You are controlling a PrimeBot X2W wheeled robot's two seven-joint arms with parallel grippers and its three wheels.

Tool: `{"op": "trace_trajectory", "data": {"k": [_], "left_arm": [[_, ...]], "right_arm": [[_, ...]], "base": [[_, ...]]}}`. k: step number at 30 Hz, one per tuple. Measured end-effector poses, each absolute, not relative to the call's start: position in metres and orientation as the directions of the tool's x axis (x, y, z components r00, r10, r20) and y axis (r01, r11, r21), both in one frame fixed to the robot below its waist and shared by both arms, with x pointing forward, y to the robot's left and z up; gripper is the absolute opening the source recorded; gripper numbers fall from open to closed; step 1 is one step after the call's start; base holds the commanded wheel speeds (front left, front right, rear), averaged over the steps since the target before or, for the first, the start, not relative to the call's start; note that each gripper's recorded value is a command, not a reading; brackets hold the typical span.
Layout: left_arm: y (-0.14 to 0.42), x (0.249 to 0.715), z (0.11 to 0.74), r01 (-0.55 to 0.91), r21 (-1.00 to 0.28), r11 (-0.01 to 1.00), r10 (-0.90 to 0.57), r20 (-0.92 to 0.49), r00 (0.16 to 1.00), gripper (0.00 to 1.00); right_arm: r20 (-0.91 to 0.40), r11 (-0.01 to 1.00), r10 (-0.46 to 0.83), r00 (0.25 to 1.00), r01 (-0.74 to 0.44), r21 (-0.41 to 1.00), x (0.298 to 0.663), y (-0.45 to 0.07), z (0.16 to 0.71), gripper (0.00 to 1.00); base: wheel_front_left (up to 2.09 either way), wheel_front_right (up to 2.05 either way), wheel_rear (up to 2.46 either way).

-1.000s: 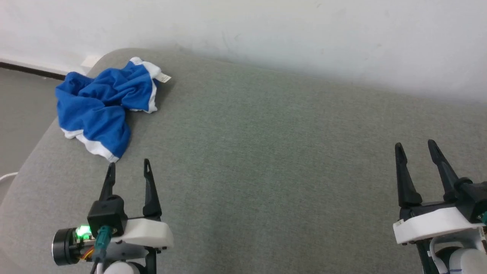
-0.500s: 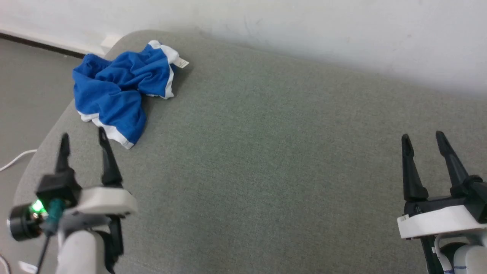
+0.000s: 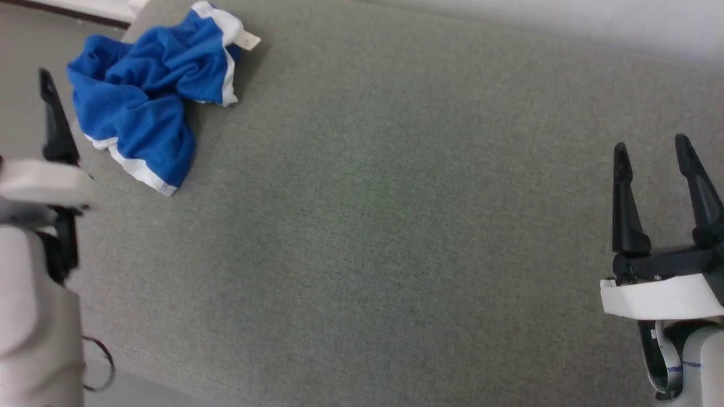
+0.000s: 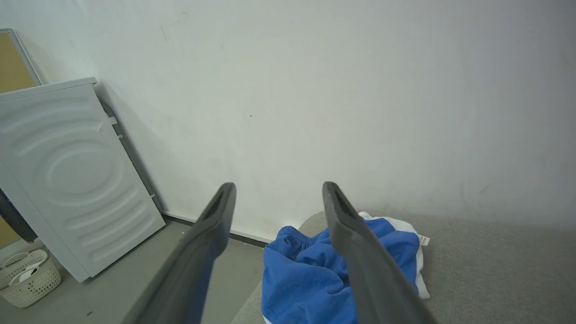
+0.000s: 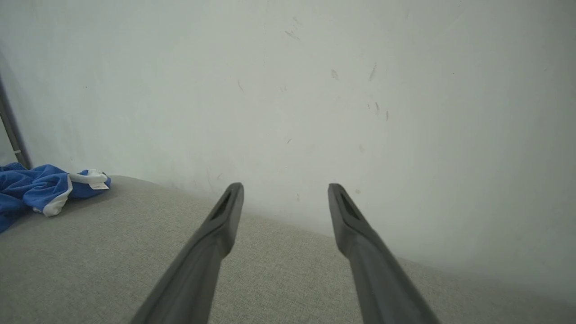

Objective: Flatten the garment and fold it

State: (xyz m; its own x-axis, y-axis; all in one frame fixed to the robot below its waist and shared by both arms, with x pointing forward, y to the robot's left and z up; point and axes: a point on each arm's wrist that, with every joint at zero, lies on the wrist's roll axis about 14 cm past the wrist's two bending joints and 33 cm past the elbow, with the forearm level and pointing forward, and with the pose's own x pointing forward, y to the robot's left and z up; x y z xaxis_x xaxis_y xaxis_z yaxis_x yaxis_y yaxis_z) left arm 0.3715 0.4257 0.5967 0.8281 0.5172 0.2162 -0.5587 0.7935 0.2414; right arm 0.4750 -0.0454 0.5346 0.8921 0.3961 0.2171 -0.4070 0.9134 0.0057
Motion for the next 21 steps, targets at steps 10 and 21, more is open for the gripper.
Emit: {"op": "trace_trajectory", "data": {"k": [10,21], "left_arm": [[0.482,0.442,0.589,-0.522,0.289,0.802,0.549,-0.014,0.836,1.00],[0.501,0.477,0.501,-0.522,0.164,0.837,0.529,-0.486,0.696,1.00]], "right_arm": [[0.241,0.893,0.449,0.861,-0.443,-0.080,0.498,-0.031,0.517,1.00],[0.284,0.886,0.462,0.840,-0.450,-0.110,0.518,-0.029,0.500,1.00]], "base": [[0.00,0.00,0.00],[0.00,0.00,0.00]]}}
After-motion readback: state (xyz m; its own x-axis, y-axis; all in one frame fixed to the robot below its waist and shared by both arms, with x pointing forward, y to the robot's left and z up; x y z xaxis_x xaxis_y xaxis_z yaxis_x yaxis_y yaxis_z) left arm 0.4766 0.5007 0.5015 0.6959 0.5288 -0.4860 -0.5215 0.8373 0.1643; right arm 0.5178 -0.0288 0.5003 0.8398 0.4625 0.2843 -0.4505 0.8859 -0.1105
